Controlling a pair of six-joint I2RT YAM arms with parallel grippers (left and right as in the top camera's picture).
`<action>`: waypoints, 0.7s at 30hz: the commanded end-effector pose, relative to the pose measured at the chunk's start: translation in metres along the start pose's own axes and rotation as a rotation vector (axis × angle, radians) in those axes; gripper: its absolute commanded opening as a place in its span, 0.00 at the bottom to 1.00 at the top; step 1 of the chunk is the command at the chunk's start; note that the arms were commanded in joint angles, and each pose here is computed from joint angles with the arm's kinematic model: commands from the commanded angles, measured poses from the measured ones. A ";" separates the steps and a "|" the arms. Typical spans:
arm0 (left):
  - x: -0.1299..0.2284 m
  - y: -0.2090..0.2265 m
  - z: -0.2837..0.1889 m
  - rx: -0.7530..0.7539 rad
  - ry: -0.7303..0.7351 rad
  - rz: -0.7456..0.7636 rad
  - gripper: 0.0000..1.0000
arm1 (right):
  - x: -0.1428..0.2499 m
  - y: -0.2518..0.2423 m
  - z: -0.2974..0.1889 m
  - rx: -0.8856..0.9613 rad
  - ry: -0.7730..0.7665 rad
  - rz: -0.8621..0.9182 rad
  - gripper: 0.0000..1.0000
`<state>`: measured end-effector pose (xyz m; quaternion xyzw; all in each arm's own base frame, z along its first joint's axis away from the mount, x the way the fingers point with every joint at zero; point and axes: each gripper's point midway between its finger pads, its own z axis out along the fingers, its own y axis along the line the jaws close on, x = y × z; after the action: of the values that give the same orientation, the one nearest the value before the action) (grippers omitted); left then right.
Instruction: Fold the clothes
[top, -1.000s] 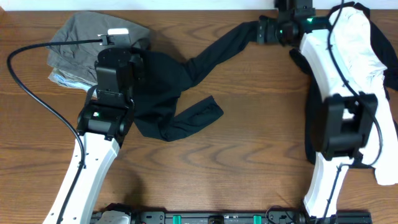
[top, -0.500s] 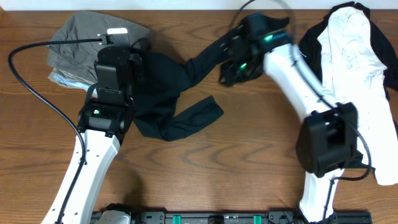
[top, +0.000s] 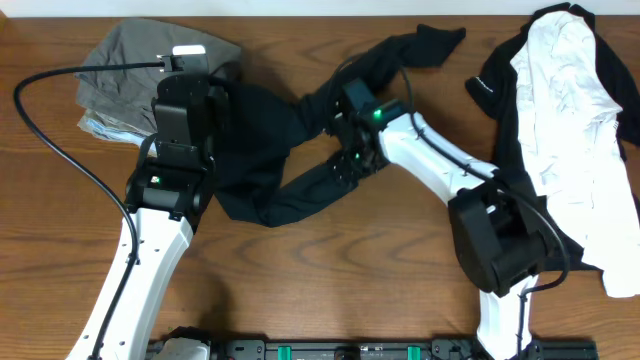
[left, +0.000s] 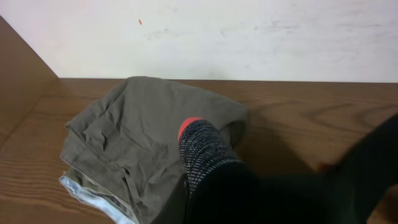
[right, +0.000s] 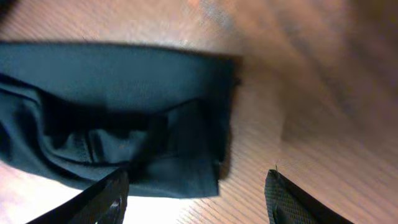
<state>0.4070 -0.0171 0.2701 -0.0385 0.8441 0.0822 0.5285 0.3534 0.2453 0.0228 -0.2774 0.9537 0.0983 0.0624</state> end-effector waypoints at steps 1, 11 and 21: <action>-0.011 0.004 -0.002 -0.018 -0.026 -0.013 0.06 | 0.011 0.003 0.012 0.019 0.033 -0.007 0.68; -0.008 0.003 -0.002 -0.011 -0.012 -0.016 0.06 | 0.013 0.010 0.015 0.013 0.040 -0.023 0.60; -0.003 0.004 -0.002 -0.013 0.005 -0.009 0.06 | 0.016 0.012 0.019 -0.002 0.053 -0.031 0.40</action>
<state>0.4043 -0.0166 0.2649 -0.0367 0.8503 0.0841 0.5183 0.3423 0.2476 0.0119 -0.2873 0.9522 0.0896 0.0520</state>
